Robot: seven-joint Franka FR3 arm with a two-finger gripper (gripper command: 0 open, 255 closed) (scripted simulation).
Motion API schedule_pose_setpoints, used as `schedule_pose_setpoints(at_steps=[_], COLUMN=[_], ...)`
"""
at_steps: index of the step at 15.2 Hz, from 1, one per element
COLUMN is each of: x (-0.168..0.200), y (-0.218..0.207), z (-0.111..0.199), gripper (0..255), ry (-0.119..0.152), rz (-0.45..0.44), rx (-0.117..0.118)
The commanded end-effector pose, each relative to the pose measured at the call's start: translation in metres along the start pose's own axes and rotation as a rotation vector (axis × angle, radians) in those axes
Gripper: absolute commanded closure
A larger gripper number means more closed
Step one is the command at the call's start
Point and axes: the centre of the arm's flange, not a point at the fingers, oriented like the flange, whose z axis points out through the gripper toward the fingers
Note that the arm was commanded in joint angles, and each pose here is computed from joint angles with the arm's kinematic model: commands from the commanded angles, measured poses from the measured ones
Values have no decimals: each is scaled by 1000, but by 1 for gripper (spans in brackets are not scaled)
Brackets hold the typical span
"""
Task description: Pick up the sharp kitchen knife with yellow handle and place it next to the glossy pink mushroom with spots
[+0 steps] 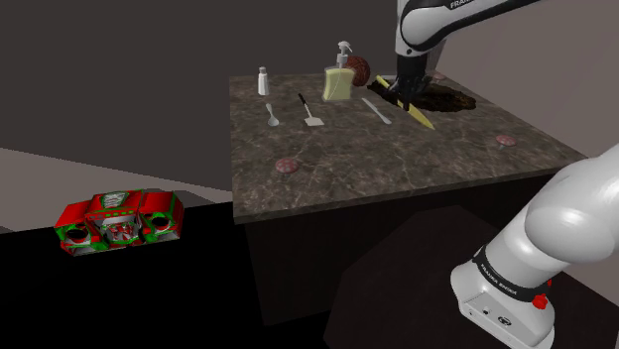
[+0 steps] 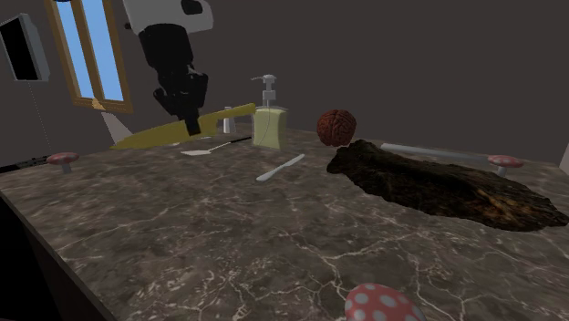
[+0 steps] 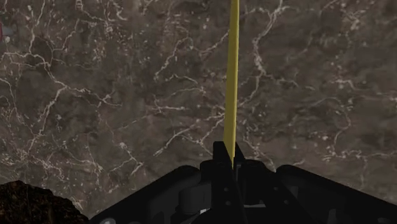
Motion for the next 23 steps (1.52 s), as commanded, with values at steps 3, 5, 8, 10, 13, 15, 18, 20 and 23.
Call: schedule_pose_setpoints(at_steps=[3, 5, 8, 10, 13, 15, 18, 20, 23], x=[-34, -51, -75, -91, -116, -125, -125, -125, -125], y=[-43, -63, -93, -113, -143, -157, -161, -164, -168], z=[-10, -16, -24, -30, -38, -37, -21, -11, 4], gripper=[255, 255, 255, 255, 255, 255, 255, 255, 255], ry=[0, 0, 0, 0, 0, 0, 0, 0, 0], rz=[1, 1, 1, 1, 1, 1, 1, 1, 1], rx=[-1, -1, -1, -1, -1, -1, -1, -1, -1])
